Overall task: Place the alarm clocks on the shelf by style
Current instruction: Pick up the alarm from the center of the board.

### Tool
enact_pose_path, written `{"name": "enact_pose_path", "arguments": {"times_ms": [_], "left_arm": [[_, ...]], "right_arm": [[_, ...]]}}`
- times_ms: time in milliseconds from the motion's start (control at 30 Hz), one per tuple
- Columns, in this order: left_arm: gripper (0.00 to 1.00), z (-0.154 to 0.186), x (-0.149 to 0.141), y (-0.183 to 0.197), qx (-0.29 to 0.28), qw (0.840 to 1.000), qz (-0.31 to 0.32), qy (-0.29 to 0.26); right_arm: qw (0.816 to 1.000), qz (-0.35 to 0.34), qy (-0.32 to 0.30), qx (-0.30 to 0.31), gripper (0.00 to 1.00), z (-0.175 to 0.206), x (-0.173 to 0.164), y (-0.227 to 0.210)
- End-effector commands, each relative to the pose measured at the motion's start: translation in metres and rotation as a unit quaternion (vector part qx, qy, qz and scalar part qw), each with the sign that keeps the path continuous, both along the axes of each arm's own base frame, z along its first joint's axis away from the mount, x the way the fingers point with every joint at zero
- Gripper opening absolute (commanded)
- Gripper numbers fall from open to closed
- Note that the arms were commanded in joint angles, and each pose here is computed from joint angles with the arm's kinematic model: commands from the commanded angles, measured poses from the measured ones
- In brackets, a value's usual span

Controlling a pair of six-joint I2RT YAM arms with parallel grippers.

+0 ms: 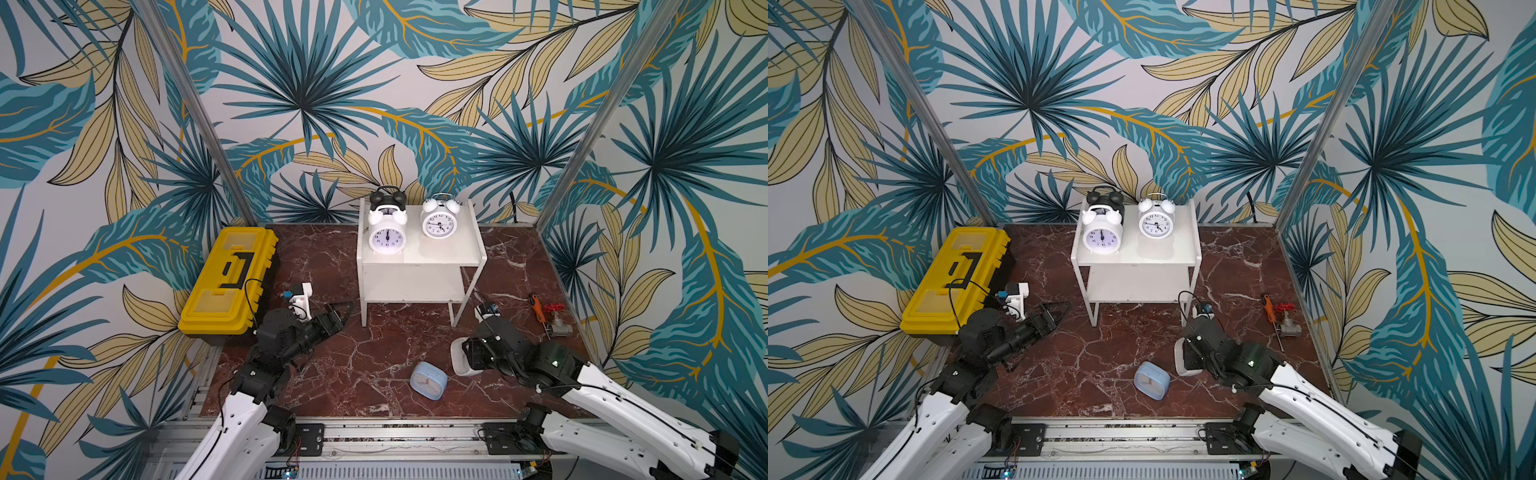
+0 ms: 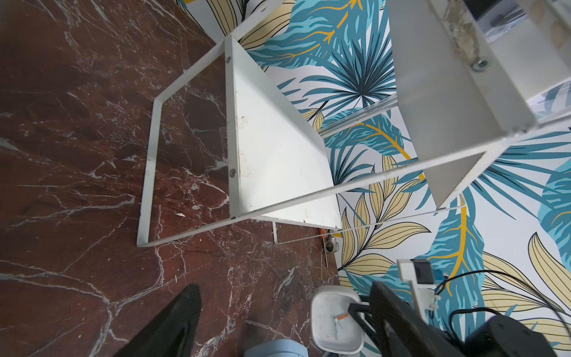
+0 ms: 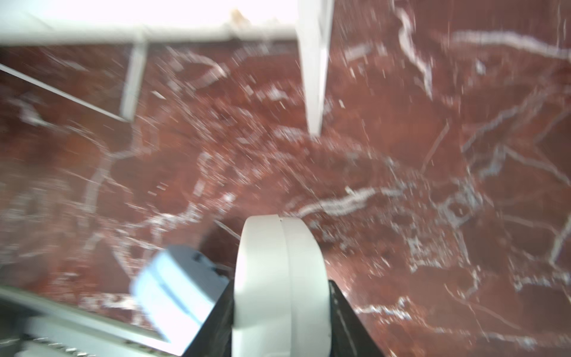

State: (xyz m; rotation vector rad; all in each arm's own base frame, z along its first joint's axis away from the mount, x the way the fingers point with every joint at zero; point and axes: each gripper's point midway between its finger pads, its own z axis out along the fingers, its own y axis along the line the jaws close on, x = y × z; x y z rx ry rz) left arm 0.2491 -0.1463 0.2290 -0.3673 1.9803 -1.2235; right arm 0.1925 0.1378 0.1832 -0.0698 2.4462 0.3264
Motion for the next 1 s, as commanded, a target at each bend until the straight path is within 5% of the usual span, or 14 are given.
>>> {"name": "enact_pose_path", "arguments": {"times_ms": [0,300,633,767,967], "left_arm": [[0.87,0.004,0.004,0.002,0.019,1.000,-0.001,-0.004],[0.88,0.015,-0.003,-0.016,-0.033,0.998,-0.052,-0.025],[0.91,0.053,-0.038,-0.055,-0.166,0.961,-0.200,-0.096],[0.94,0.067,-0.052,-0.066,-0.171,0.949,-0.233,-0.126],[0.94,0.058,-0.041,-0.061,-0.156,0.960,-0.200,-0.120]], "right_arm": [[0.998,0.046,-0.037,0.037,0.18,0.029,0.003,0.018],[0.965,0.126,-0.075,0.220,0.15,0.086,0.001,0.078],[0.863,0.166,-0.106,0.465,0.15,0.151,0.034,0.147],[0.838,0.180,-0.083,0.509,0.15,0.155,0.041,0.161],[0.811,0.209,-0.064,0.542,0.15,0.163,0.038,0.174]]}}
